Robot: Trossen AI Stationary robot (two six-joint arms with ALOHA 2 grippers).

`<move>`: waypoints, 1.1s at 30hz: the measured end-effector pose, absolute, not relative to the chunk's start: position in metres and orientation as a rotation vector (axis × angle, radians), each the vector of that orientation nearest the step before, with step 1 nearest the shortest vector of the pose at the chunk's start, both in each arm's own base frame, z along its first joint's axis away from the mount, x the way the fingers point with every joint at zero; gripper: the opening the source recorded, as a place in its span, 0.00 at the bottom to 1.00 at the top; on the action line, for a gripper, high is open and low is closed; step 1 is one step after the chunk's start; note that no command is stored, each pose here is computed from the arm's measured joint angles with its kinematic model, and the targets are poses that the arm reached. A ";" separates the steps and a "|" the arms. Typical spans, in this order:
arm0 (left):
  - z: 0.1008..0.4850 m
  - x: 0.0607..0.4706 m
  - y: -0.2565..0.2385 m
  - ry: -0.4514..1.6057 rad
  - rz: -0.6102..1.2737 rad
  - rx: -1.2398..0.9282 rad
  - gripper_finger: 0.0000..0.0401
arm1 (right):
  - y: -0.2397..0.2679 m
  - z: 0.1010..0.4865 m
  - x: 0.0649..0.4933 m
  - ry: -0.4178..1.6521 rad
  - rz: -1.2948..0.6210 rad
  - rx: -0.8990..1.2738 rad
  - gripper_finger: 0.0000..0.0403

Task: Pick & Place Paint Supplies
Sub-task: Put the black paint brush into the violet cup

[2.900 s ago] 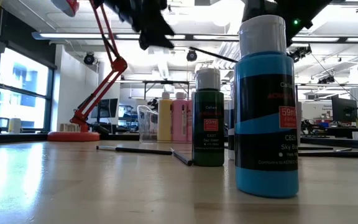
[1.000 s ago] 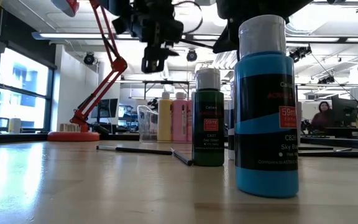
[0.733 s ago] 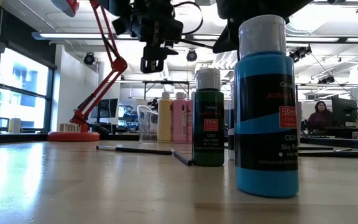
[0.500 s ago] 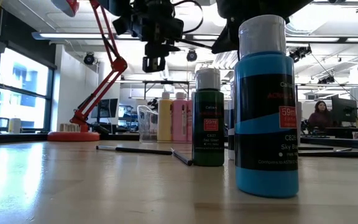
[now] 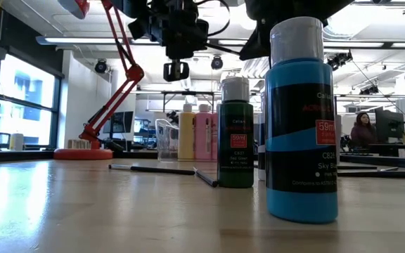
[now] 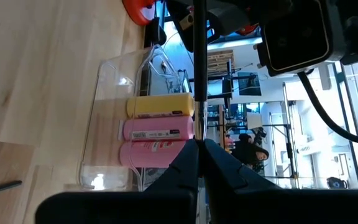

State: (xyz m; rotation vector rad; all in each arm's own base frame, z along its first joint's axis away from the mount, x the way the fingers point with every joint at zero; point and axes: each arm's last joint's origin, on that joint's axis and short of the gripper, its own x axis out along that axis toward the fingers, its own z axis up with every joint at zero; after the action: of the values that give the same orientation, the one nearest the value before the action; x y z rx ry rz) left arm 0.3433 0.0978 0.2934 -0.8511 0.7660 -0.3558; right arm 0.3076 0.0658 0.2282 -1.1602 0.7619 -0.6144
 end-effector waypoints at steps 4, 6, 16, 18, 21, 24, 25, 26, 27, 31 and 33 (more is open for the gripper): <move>0.293 0.344 0.095 0.770 -0.362 -0.846 0.14 | 0.066 0.228 0.308 0.762 -0.614 -1.161 0.01; 0.293 0.345 0.093 0.771 -0.368 -0.837 0.14 | 0.066 0.228 0.308 0.761 -0.612 -1.160 0.01; 0.293 0.346 0.089 0.773 -0.380 -0.824 0.14 | 0.066 0.228 0.308 0.761 -0.612 -1.160 0.01; 0.293 0.346 0.089 0.773 -0.380 -0.823 0.14 | 0.066 0.228 0.308 0.761 -0.613 -1.160 0.01; 0.293 0.346 0.089 0.772 -0.381 -0.814 0.12 | 0.066 0.228 0.308 0.761 -0.614 -1.160 0.01; 0.292 0.345 0.089 0.781 -0.368 -0.818 0.06 | 0.066 0.229 0.308 0.762 -0.619 -1.163 0.01; 0.291 0.345 0.090 0.783 -0.365 -0.819 0.04 | 0.066 0.229 0.307 0.762 -0.621 -1.162 0.01; 0.291 0.345 0.090 0.783 -0.365 -0.819 0.03 | 0.066 0.229 0.307 0.762 -0.622 -1.163 0.01; 0.291 0.345 0.090 0.782 -0.362 -0.818 0.03 | 0.066 0.229 0.307 0.763 -0.624 -1.163 0.01; 0.291 0.345 0.090 0.778 -0.363 -0.797 0.04 | 0.066 0.229 0.307 0.763 -0.623 -1.163 0.01; 0.291 0.345 0.090 0.779 -0.364 -0.792 0.04 | 0.066 0.229 0.307 0.762 -0.622 -1.162 0.01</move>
State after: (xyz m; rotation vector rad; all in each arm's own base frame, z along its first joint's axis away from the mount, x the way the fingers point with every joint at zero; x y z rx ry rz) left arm 0.3449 0.0898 0.2910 -0.7921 0.7787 -0.3643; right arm 0.3074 0.0659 0.2292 -1.1624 0.7624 -0.6222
